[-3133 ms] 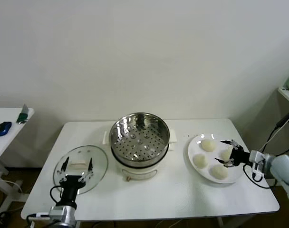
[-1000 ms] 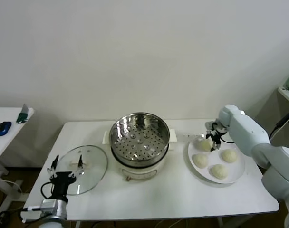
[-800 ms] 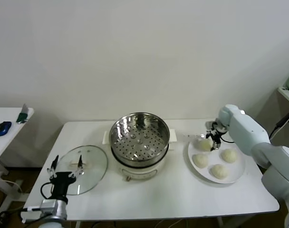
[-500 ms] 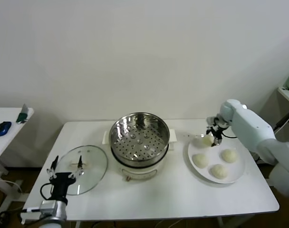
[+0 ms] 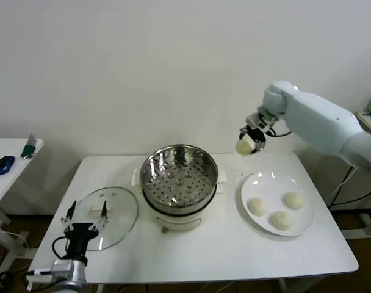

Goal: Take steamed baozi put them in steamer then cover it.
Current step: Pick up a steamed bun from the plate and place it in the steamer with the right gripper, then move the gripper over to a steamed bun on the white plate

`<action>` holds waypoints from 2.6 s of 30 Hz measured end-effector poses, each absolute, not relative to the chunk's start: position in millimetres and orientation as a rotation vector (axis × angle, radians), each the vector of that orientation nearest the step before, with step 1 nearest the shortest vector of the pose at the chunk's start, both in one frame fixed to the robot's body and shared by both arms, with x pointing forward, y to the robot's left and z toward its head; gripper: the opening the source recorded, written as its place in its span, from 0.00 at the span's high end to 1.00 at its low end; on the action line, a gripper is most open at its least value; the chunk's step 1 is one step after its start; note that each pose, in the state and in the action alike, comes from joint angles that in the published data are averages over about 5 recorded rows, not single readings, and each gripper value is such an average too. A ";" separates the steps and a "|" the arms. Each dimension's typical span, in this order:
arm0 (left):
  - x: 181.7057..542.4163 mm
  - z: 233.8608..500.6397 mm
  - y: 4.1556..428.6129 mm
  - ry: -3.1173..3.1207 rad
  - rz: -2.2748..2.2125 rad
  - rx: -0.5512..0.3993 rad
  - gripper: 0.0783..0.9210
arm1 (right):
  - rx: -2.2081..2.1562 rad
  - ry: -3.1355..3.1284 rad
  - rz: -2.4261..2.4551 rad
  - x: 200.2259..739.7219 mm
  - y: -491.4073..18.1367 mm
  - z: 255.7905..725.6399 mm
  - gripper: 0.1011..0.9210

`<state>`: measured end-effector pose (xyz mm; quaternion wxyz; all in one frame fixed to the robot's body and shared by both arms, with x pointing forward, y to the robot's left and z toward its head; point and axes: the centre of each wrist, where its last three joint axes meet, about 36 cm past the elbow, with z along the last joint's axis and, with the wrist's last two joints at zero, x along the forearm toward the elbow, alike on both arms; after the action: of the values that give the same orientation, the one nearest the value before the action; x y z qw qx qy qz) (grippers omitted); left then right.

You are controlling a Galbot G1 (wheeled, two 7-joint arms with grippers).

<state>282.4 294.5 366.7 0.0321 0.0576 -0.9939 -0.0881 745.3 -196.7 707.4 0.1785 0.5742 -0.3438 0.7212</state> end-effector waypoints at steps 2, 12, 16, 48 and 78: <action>281.3 366.3 294.4 -3.058 -0.270 0.174 0.12 | 1.665 -0.908 2.101 741.2 -171.0 716.2 0.24; 275.8 366.3 299.5 -3.055 -0.275 0.169 0.12 | 1.802 -0.510 2.385 720.5 -54.2 710.6 0.24; 274.8 368.3 300.6 -3.057 -0.276 0.166 0.12 | 1.835 -0.377 2.446 715.1 -22.0 690.2 0.24; 275.3 367.4 299.4 -3.051 -0.271 0.163 0.12 | 1.875 -0.055 2.502 705.2 25.3 589.6 0.12; 275.6 374.6 295.2 -3.060 -0.245 0.198 0.12 | 1.587 -1.243 1.836 693.3 -206.0 683.9 0.12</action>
<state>275.6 295.2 374.6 0.0329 0.0643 -0.9942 -0.0795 693.3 -206.0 683.9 0.2061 0.5695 -0.4461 0.6589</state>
